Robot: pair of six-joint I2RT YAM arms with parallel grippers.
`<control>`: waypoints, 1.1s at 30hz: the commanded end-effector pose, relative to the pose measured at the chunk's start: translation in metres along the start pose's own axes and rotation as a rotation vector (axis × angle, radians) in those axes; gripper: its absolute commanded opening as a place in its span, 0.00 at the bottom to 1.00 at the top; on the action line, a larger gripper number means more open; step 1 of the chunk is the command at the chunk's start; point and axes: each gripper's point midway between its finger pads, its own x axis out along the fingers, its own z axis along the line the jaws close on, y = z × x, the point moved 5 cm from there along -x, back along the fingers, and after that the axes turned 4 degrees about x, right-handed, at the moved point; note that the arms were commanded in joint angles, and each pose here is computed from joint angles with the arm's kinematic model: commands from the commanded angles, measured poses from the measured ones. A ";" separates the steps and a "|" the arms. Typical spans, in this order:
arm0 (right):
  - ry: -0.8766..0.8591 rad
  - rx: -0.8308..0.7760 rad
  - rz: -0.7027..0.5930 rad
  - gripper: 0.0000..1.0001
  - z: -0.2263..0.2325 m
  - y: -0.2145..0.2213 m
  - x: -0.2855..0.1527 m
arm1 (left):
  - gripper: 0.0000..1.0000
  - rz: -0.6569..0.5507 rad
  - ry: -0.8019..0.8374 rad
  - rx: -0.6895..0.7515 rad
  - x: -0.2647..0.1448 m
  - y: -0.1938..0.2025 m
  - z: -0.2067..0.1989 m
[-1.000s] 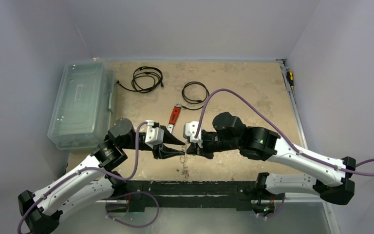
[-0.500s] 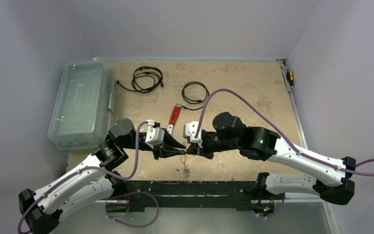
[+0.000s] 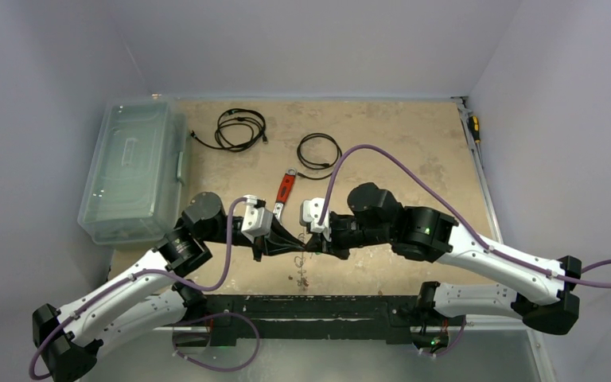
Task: Put the keys on the keyring
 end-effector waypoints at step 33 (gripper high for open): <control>0.076 0.104 -0.305 0.38 0.003 -0.021 -0.015 | 0.00 -0.062 -0.102 0.108 -0.012 -0.029 0.001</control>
